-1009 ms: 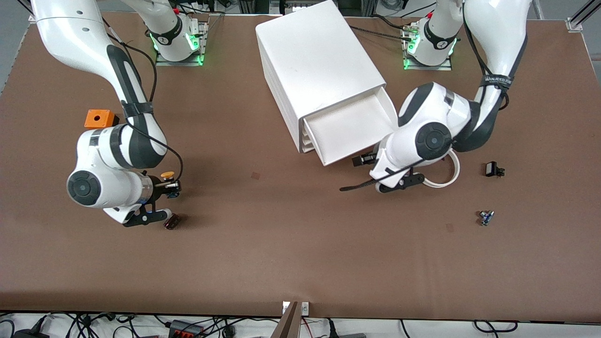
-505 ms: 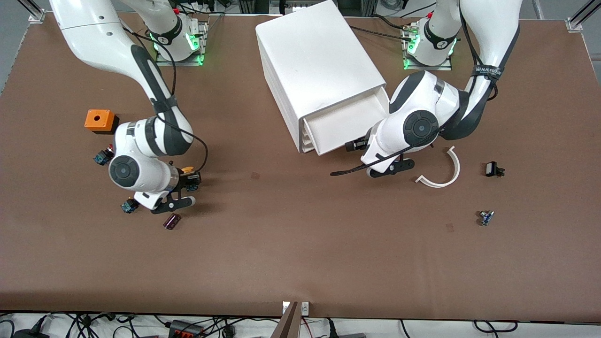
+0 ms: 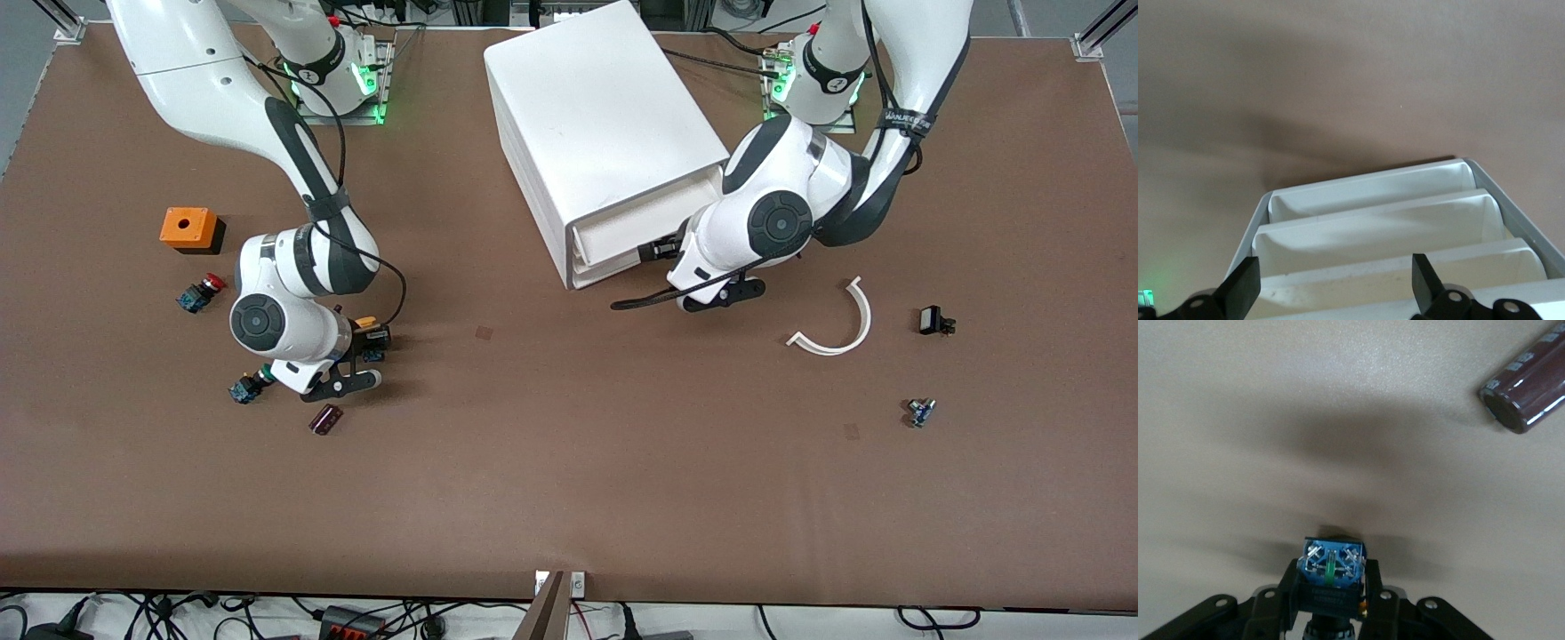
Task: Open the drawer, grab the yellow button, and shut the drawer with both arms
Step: 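Push the drawer shut with the left gripper while the right gripper lowers button, then open the right gripper to set the button on the table, withdraw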
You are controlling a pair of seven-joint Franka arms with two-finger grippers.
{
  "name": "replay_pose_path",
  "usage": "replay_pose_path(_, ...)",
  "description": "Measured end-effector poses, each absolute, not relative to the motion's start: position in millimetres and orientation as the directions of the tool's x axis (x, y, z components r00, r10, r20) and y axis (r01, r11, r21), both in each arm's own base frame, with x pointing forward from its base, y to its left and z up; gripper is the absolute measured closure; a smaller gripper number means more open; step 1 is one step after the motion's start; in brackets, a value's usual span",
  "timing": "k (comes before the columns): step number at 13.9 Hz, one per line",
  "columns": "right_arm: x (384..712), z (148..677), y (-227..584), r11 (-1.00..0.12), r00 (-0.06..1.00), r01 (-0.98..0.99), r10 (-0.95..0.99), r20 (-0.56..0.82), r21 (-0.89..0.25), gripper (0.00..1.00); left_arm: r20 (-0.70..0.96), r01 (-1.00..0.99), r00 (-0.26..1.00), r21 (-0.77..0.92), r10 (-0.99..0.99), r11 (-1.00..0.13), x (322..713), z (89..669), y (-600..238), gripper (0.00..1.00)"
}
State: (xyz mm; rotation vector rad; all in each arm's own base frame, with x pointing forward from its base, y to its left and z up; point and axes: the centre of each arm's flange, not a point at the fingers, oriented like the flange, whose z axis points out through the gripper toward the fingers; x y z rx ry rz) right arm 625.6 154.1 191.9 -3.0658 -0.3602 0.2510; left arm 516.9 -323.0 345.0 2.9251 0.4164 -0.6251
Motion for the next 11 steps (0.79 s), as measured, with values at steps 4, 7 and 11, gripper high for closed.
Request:
replay_pose_path(4, 638.9, 219.0, 158.4, -0.986, 0.975, 0.154, 0.161, -0.155, -0.055, 0.26, -0.432, 0.275, 0.874, 0.058, 0.224, -0.960, 499.1, 344.8, -334.5, 0.00)
replay_pose_path(7, 654.8, 288.4, 161.7, -0.994, 0.978, 0.100, 0.108, -0.177, -0.052, 0.00, -0.437, 0.262, 0.874, 0.056, 0.213, -0.963, 491.3, 343.9, -340.4, 0.00)
replay_pose_path(11, 667.0, 399.5, 138.9, -0.998, 0.991, 0.062, 0.064, -0.117, -0.020, 0.00, -0.441, 0.251, 0.874, 0.054, 0.203, -0.966, 485.6, 342.7, -344.5, 0.00)
